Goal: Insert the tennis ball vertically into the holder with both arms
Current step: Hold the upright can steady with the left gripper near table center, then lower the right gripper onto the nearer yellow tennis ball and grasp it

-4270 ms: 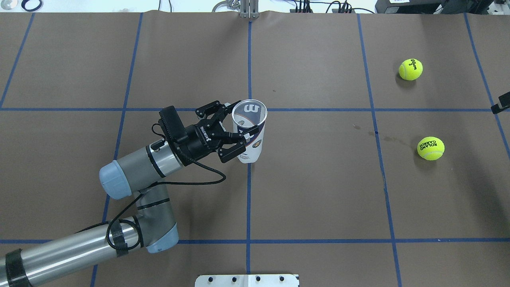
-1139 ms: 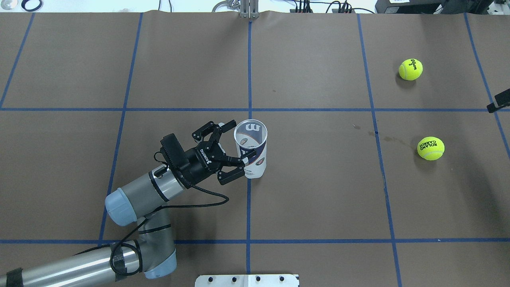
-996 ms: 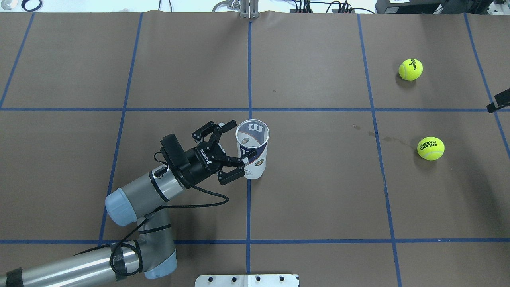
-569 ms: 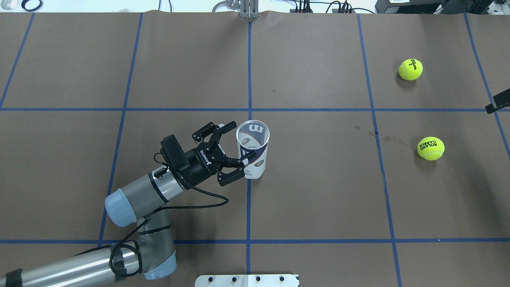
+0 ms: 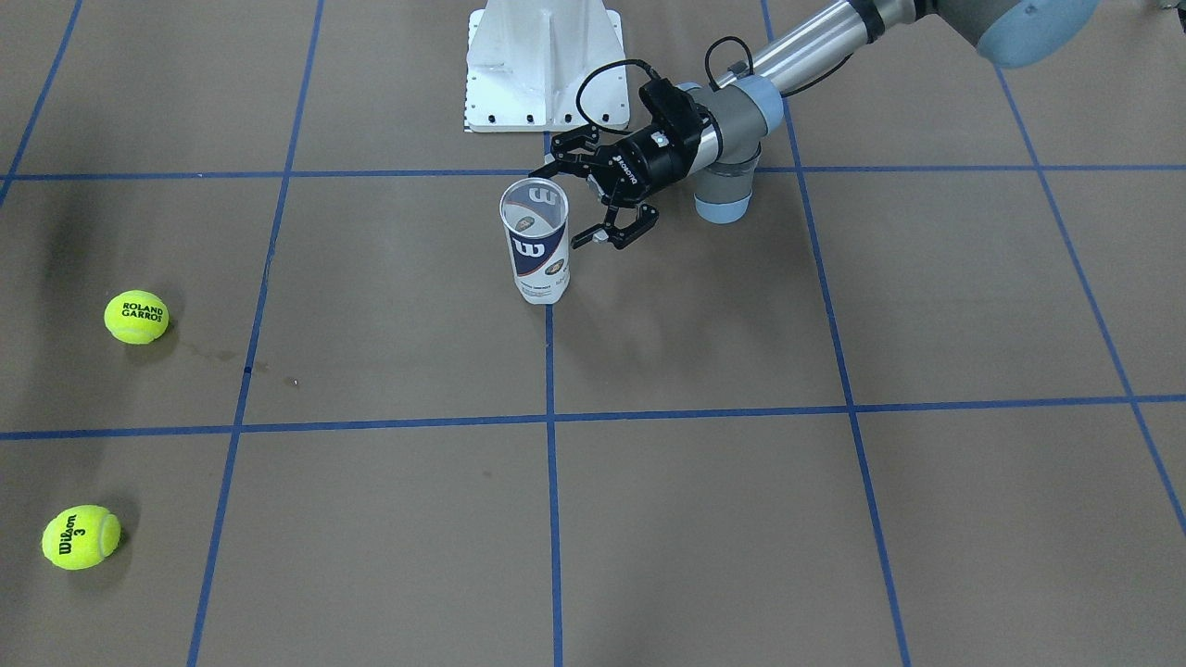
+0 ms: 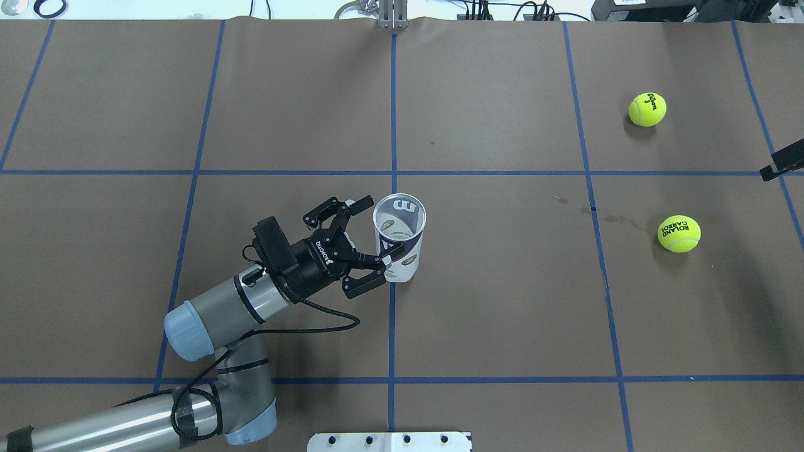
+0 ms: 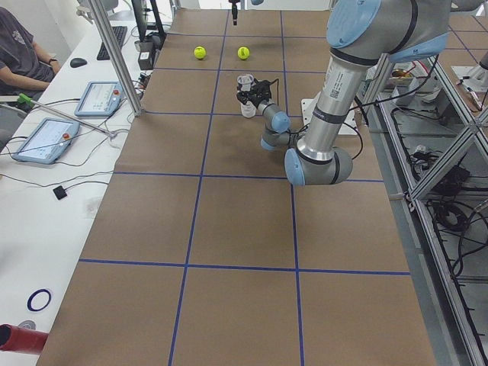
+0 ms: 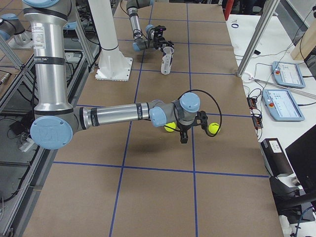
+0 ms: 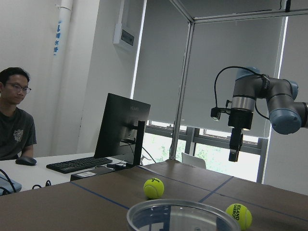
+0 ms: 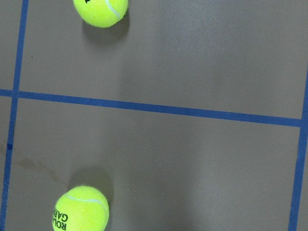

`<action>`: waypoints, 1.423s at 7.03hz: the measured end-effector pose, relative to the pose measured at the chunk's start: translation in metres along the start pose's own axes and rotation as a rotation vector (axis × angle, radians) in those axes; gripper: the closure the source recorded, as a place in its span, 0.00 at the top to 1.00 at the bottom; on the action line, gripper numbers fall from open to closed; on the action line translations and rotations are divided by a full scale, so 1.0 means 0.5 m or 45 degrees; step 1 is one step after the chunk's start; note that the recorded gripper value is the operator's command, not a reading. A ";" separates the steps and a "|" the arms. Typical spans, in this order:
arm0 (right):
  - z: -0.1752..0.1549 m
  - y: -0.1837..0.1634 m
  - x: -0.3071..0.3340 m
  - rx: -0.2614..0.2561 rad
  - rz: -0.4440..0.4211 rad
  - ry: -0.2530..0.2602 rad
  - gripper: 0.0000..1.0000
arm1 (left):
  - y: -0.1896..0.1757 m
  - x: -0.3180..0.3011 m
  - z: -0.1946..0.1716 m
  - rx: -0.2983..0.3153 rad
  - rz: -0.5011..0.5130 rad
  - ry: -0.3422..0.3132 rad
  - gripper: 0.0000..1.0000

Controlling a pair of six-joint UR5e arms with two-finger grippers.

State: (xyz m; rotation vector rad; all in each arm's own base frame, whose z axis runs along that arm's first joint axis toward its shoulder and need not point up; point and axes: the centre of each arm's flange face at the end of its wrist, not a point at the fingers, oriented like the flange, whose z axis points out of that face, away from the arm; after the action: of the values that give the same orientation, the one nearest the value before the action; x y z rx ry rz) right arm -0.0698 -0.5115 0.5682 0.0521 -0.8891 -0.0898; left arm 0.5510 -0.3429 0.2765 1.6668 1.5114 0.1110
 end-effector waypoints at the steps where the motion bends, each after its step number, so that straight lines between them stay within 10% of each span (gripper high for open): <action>1: 0.003 -0.004 -0.010 -0.003 -0.012 -0.002 1.00 | 0.001 0.009 -0.001 0.001 -0.007 0.008 1.00; 10: 0.020 -0.016 -0.046 -0.020 -0.053 -0.012 1.00 | 0.011 0.057 0.002 0.000 0.026 0.038 1.00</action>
State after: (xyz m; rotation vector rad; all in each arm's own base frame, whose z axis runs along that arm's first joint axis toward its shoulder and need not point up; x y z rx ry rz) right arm -0.0924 -0.5173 0.5560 0.0556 -0.8965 -0.1359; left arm 0.5634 -0.3189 0.2661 1.6876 1.5169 0.1476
